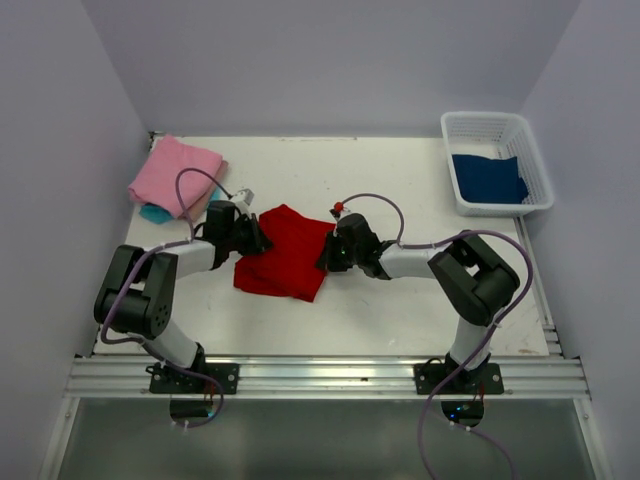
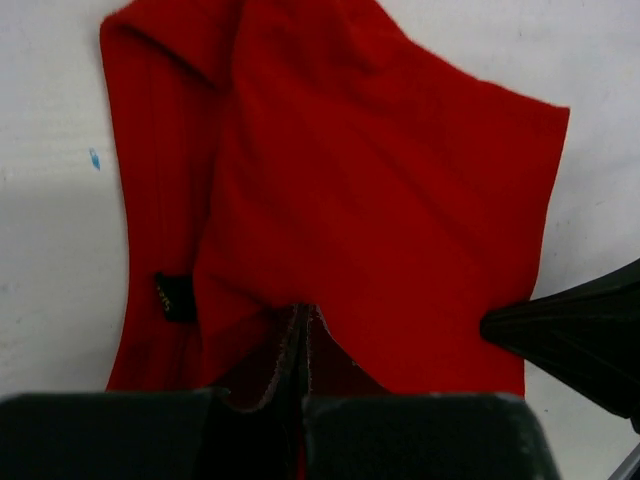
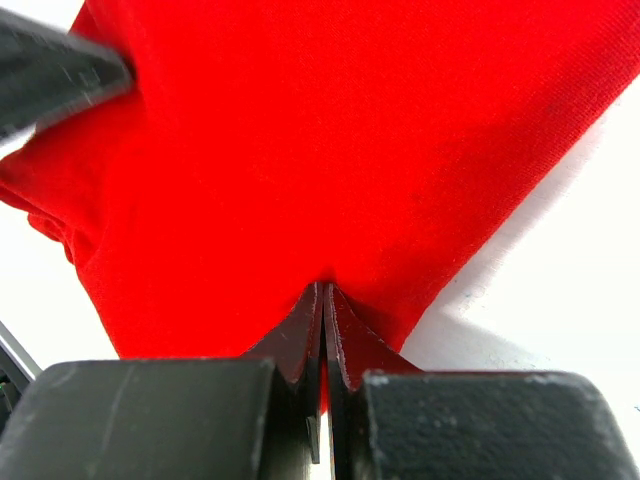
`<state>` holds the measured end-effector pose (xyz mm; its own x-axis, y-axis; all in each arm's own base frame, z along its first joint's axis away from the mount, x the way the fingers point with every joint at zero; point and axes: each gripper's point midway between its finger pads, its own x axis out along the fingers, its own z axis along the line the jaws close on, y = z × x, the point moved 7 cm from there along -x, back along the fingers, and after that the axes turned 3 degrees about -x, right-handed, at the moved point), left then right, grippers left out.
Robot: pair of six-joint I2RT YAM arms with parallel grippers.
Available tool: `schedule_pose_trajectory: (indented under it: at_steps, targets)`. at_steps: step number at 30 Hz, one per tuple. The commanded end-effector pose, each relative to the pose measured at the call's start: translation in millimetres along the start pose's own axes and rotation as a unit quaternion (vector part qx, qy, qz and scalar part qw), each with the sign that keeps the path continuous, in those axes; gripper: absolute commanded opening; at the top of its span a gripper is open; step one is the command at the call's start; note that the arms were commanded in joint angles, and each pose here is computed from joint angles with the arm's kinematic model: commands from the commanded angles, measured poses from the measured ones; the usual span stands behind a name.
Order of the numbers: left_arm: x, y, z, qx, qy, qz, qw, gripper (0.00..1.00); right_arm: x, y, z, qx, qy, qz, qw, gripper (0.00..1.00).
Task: Fold and stack the t-shirts
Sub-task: Smooth out wrinkles on the folded tshirt
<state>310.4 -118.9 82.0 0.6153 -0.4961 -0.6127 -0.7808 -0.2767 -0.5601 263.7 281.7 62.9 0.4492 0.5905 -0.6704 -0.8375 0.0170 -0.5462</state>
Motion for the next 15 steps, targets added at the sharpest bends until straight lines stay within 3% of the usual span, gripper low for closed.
schedule_pose_trajectory:
  at_steps: [1,6,10,15]
  targets:
    - [-7,9,-3,0.015,0.018,0.016,1.000,0.00,-11,75,-62,0.002,0.145,0.157,0.977,0.00]
    - [-18,10,7,0.016,-0.046,0.013,0.999,0.00,-11,75,-62,0.003,0.146,0.158,0.977,0.00]
    - [-34,13,33,0.005,-0.191,0.013,0.981,0.00,-11,74,-61,0.002,0.146,0.158,0.977,0.00]
    - [-51,5,36,-0.009,-0.242,-0.022,0.970,0.00,-11,69,-60,-0.004,0.151,0.153,0.977,0.00]
